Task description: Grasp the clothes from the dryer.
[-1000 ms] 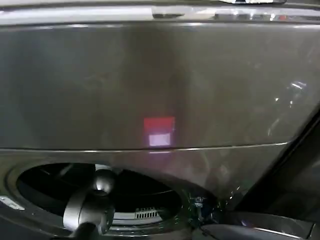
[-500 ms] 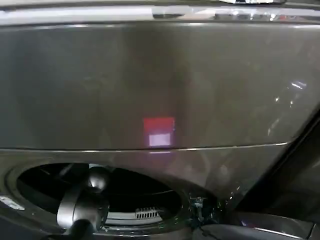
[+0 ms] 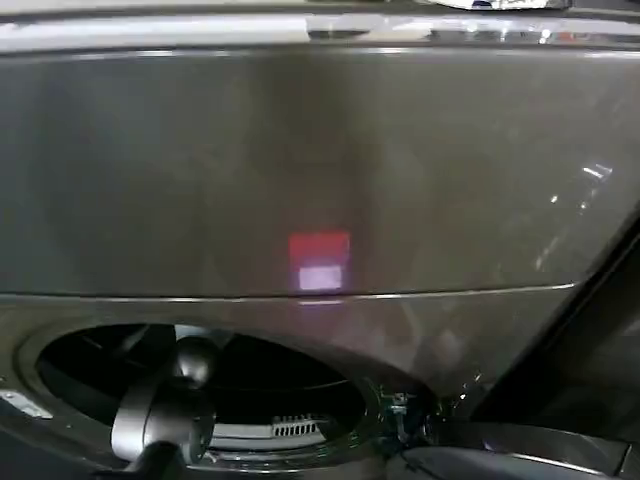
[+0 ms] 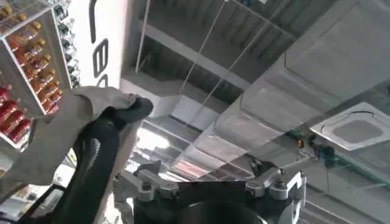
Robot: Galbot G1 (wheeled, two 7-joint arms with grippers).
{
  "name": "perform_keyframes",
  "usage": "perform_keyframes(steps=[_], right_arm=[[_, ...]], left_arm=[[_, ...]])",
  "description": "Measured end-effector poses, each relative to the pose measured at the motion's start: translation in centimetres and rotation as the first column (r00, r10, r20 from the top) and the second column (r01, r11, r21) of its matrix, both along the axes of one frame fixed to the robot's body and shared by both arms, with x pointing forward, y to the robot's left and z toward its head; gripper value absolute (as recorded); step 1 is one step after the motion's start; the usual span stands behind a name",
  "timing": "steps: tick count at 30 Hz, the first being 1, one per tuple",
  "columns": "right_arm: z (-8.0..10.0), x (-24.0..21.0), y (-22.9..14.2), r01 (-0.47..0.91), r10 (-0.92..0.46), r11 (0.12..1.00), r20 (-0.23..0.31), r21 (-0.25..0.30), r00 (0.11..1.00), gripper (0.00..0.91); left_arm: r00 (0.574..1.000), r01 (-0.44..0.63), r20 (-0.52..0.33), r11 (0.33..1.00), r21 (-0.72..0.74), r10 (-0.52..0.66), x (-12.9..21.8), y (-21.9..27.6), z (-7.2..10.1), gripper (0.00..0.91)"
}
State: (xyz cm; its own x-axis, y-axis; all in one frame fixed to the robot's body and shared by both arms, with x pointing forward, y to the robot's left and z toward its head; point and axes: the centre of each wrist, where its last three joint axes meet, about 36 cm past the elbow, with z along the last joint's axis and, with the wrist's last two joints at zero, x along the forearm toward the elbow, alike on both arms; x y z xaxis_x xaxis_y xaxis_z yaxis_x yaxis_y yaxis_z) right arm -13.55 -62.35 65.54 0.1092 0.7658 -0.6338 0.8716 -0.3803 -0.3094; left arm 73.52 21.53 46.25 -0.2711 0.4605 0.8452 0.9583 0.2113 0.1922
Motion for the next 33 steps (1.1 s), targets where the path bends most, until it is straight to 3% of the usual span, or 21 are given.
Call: perform_keyframes(steps=[13,22,27,33], right_arm=[[-0.1,-0.1,0.0,0.003,-0.003,1.0,0.006,0.001,1.0,0.907],[-0.3,0.0,0.0,-0.006,0.006,1.0,-0.002,0.008,1.0,0.907],[-0.6,-0.2,0.1,-0.004,0.004,1.0,0.0,0.015,1.0,0.907],[-0.8,-0.2,0.2,-0.016,0.016,1.0,0.004,0.022,1.0,0.907]], left_arm=[[1.0,-0.02,0.022,1.0,-0.019,0.02,-0.4,0.2,0.6,0.0],[0.98,-0.092,0.161,0.98,-0.174,0.12,-1.1,0.1,2.2,0.0],[0.927,-0.174,0.257,0.92,-0.35,0.273,-1.8,-0.9,3.1,0.0],[0.789,-0.312,0.284,0.754,-0.578,0.545,-3.4,-2.4,3.8,0.0]])
